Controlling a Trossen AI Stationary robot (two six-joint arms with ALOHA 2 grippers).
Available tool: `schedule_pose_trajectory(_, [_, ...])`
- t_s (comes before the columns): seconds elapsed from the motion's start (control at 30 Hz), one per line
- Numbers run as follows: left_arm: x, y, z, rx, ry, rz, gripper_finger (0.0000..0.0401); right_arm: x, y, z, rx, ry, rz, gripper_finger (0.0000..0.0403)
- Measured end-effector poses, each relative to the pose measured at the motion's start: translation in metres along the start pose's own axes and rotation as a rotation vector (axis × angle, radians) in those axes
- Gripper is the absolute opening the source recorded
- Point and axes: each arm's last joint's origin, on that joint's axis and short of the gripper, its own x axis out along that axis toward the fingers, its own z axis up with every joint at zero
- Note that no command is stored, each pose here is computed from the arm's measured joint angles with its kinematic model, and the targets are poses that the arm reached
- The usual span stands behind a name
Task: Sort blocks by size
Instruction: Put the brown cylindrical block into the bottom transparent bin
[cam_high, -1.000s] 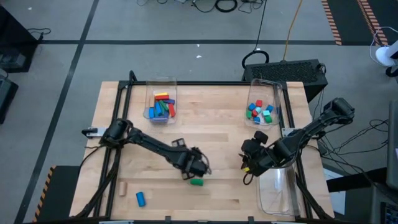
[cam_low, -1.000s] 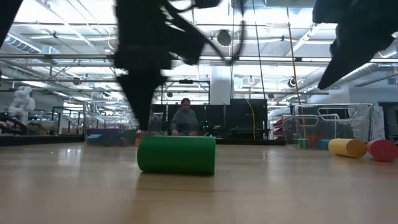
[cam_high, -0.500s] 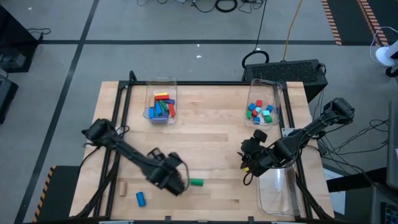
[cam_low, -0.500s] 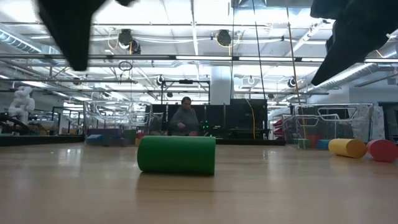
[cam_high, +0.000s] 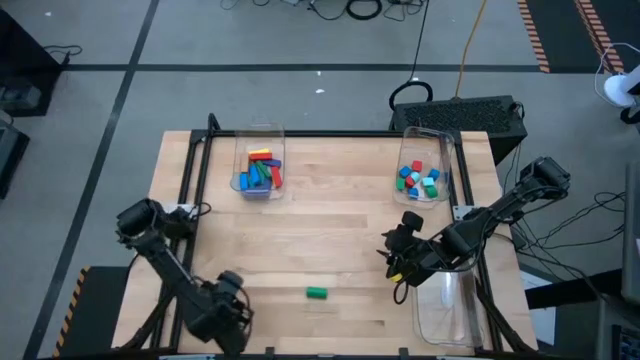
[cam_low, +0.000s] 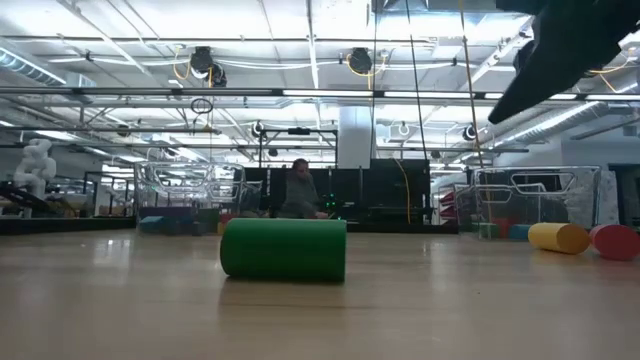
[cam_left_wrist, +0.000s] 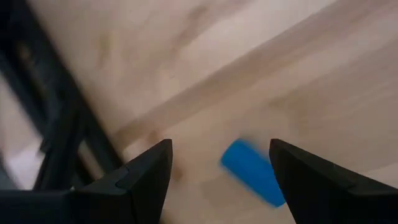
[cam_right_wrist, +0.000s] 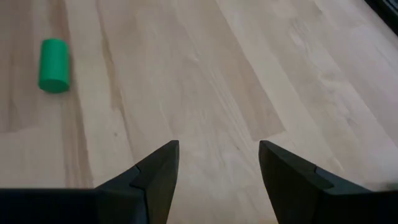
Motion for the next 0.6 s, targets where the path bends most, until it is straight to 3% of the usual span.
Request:
schedule_pose_trajectory(0.23, [0.012, 0.018, -0.026, -0.072, 0.069, 0.108, 0.0269, 0.001, 0.003, 0.006, -0.043, -0.055, 0.014, 0.0205])
schedule_pose_trajectory(0.6, [0.044, 0.025, -0.046, -0.148, 0.092, 0.096, 0.0269, 0.004, 0.0, 0.013, -0.093, -0.092, -0.005, 0.0205])
